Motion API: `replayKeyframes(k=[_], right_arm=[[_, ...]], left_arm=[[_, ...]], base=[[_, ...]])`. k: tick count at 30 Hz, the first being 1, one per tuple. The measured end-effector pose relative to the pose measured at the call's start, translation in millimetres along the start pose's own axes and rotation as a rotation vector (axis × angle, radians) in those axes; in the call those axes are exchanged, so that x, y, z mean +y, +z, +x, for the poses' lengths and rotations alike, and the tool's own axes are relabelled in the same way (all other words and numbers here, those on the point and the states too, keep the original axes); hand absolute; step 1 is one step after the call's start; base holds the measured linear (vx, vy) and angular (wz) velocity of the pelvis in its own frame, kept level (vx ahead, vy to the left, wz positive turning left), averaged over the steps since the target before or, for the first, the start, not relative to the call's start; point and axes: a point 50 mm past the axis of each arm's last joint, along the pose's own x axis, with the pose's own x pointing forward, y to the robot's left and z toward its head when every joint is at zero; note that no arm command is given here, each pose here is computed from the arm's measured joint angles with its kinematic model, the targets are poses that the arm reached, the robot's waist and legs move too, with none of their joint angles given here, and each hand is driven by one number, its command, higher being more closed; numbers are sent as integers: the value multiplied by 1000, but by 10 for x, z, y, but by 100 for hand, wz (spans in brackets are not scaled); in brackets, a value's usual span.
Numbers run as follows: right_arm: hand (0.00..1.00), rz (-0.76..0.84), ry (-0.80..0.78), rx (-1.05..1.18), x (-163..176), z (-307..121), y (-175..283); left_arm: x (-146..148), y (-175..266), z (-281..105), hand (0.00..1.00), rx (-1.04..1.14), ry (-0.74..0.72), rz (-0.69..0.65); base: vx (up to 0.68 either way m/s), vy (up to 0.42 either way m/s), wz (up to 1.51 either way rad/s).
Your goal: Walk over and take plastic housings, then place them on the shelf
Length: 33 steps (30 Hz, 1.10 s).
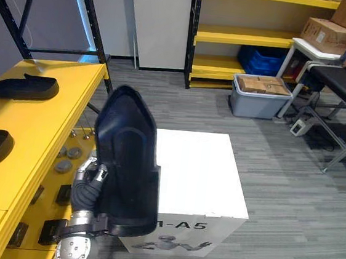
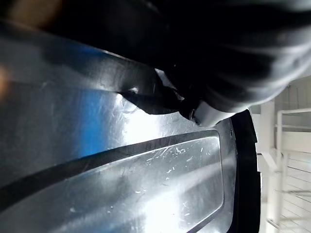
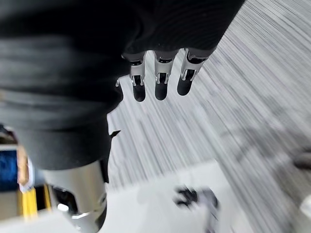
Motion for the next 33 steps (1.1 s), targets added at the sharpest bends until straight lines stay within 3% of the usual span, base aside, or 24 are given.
replayKeyframes(k=[12, 17, 22, 28, 33], right_arm=[[0, -54, 88, 47, 237, 64, -48], [0, -134, 123, -1, 422, 259, 238], [0, -172, 94, 29, 342, 267, 192], [0, -143, -15, 80, 86, 219, 65], [0, -135, 15, 108, 246, 215, -10]], left_arm=[[-144, -10, -6, 100, 4, -54, -14], [-339, -1, 78, 100, -19, -130, -55], [-550, 49, 304, 100, -76, -232, -74], [-1170, 275, 622, 100, -193, -393, -156], [-1120, 252, 623, 100, -194, -379, -132]], base=[[-36, -8, 11], [-136, -18, 64], [-47, 65, 57], [28, 261, 149], [7, 199, 66]])
